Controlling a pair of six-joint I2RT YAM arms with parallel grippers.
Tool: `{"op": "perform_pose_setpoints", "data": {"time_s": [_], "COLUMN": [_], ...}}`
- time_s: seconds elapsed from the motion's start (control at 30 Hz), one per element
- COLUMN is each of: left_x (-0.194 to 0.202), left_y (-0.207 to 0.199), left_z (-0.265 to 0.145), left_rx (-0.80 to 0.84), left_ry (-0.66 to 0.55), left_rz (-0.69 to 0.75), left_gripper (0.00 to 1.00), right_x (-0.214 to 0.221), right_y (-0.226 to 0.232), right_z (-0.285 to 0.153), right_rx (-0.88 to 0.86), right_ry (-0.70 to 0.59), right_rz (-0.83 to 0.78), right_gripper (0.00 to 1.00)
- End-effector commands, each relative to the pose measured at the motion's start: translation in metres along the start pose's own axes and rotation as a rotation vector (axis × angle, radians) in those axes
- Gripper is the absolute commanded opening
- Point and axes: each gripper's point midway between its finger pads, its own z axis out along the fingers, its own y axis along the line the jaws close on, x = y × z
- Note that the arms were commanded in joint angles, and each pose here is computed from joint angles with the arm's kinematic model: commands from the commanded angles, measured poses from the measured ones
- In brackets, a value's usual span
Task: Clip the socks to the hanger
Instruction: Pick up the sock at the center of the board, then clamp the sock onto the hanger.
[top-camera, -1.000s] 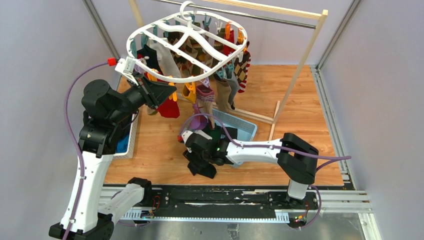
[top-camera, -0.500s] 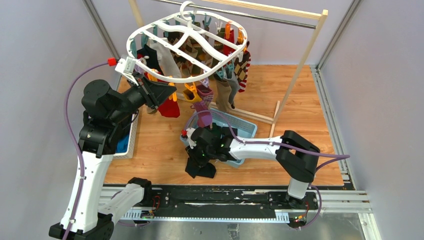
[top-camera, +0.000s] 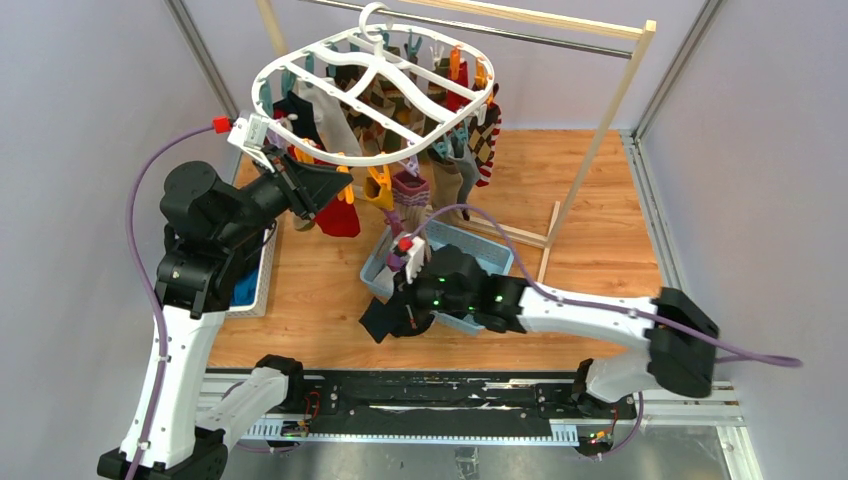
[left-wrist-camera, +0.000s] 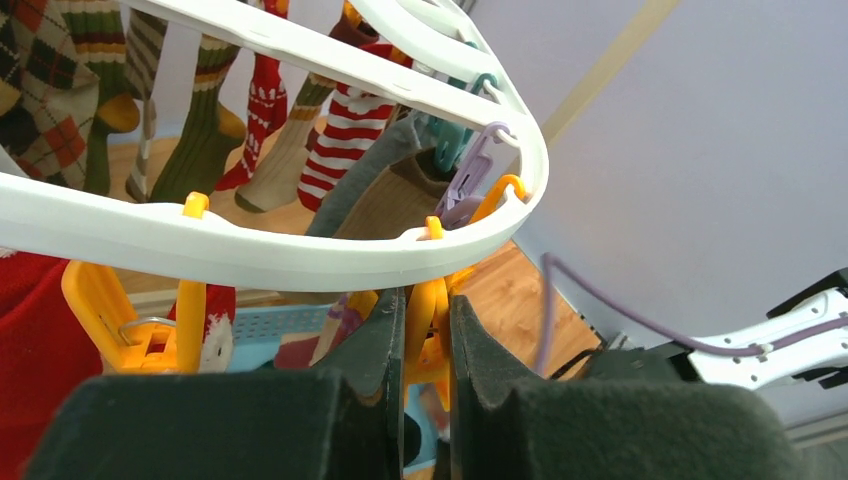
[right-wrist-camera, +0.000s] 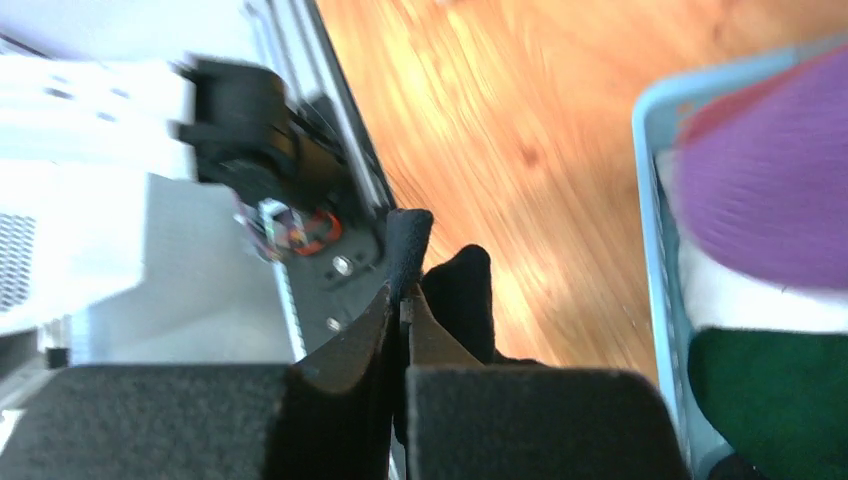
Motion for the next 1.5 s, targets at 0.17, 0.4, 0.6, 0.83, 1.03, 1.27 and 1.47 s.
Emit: {"op": "perform_pose_setpoints", "data": {"time_s": [0.17,0.4,0.6,0.83,1.03,1.27,1.47], "left_x": [0.002,0.001,0.002,0.003,0.005,0.002,-0.003], "left_y": [-0.027,-0.034,-0.04,-0.05,-0.051,-0.054,-0.059], "left_z": [-0.004,-0.005,-0.005,-0.006,-0.004,-0.003,-0.002], "left_rx": [0.121,0.163,0.202,0.264,0.283,0.301,0.327], "left_ry": [-0.012,-0.026,-0.018,-0.001,0.007,0.006,0.004], "left_rz": [-0.151,-0.189,-0.213,-0.23,-0.244,-0.246,-0.244], "left_gripper": [0.0,0.0,0.0,0.0,0.0,0.0,0.0], "right_x": [-0.136,-0.19,-0.212,-0.231,-0.237,-0.23,-0.224], "right_y": [0.049,0.081,0.076,0.067,0.061,0.07,0.083], "right_z": [-0.097,-0.122,-0.128,-0.137,-0.142,-0.143,-0.145], "right_rx": [-0.124,-0.248,-0.304,-0.433,-0.535,-0.649,-0.752], "right_ry": [-0.68,-0.861,-0.948,-1.009,-1.013,-0.965,-0.906], "right_rz": [-0.057,-0.079,-0.011,0.044,0.076,0.06,0.03], "right_gripper": [0.0,0.0,0.0,0.0,0.0,0.0,0.0]}}
